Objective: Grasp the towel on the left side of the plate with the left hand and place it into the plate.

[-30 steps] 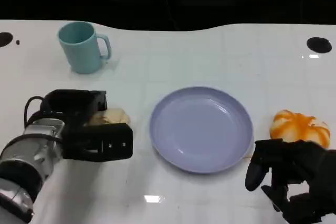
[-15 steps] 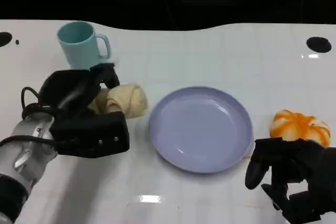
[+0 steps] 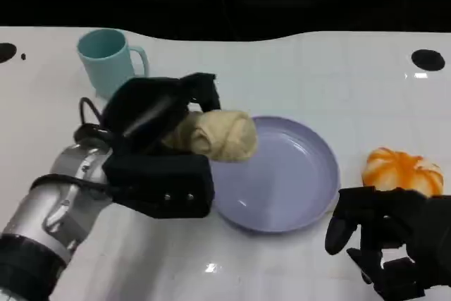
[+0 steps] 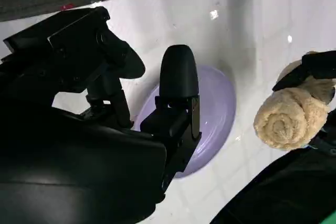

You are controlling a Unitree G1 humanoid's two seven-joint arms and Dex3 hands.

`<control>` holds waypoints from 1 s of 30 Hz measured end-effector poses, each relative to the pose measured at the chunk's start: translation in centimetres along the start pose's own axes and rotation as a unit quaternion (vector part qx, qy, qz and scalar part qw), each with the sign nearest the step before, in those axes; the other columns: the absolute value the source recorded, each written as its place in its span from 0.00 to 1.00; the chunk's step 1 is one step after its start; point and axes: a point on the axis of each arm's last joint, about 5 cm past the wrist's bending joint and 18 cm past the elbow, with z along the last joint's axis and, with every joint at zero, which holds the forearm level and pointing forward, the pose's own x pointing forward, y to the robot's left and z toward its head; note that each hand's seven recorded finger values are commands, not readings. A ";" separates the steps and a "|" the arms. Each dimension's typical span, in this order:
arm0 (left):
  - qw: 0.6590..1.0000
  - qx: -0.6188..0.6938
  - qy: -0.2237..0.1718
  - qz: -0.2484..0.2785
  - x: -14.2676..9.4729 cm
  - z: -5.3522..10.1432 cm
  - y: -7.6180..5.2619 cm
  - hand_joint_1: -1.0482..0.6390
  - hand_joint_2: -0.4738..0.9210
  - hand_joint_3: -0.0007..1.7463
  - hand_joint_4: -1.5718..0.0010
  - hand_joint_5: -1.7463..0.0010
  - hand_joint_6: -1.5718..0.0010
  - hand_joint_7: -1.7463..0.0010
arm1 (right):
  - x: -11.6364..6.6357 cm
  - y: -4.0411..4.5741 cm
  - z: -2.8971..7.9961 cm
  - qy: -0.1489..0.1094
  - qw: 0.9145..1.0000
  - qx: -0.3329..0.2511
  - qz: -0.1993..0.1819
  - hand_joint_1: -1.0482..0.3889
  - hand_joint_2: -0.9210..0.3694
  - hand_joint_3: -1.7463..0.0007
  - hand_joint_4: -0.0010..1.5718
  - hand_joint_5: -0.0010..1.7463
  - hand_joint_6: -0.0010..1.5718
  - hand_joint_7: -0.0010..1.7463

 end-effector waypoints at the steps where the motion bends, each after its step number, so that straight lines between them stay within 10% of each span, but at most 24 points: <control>1: 1.000 -0.002 -0.006 -0.003 0.1 0.3 0.0 0.52 0.60 0.66 0.43 0.00 0.59 0.00 | 0.0 0.00 0.0 0.000 1.000 0.000 0.000 0.74 0.28 0.38 0.45 0.99 0.44 0.83; 11: 0.998 -0.006 -0.051 -0.046 1.8 4.0 -1.3 0.51 0.64 0.61 0.44 0.00 0.58 0.05 | 0.0 -0.03 0.1 -0.002 1.000 -0.004 0.000 0.74 0.27 0.39 0.46 0.98 0.45 0.82; 15: 0.996 -0.011 -0.045 -0.075 2.3 4.9 -2.0 0.49 0.78 0.42 0.52 0.05 0.48 0.48 | -0.1 0.00 0.3 -0.008 1.000 -0.006 0.000 0.74 0.27 0.39 0.46 0.99 0.45 0.81; 19: 0.994 -0.020 -0.036 -0.105 2.4 5.2 -2.2 0.44 0.98 0.11 0.66 0.31 0.53 0.90 | -0.2 0.02 0.4 -0.011 1.000 -0.007 0.000 0.74 0.27 0.39 0.45 0.98 0.45 0.81; 24: 0.990 -0.011 -0.039 -0.133 2.3 5.3 -1.8 0.35 1.00 0.07 0.93 0.60 0.75 1.00 | -0.2 0.01 0.5 -0.010 1.000 -0.006 0.002 0.74 0.27 0.39 0.45 0.99 0.44 0.81; 30: 0.988 0.004 -0.040 -0.147 2.0 5.1 -0.9 0.27 1.00 0.07 0.98 0.63 0.84 1.00 | -0.3 -0.06 0.5 -0.009 1.000 -0.009 0.003 0.74 0.27 0.39 0.44 0.99 0.44 0.81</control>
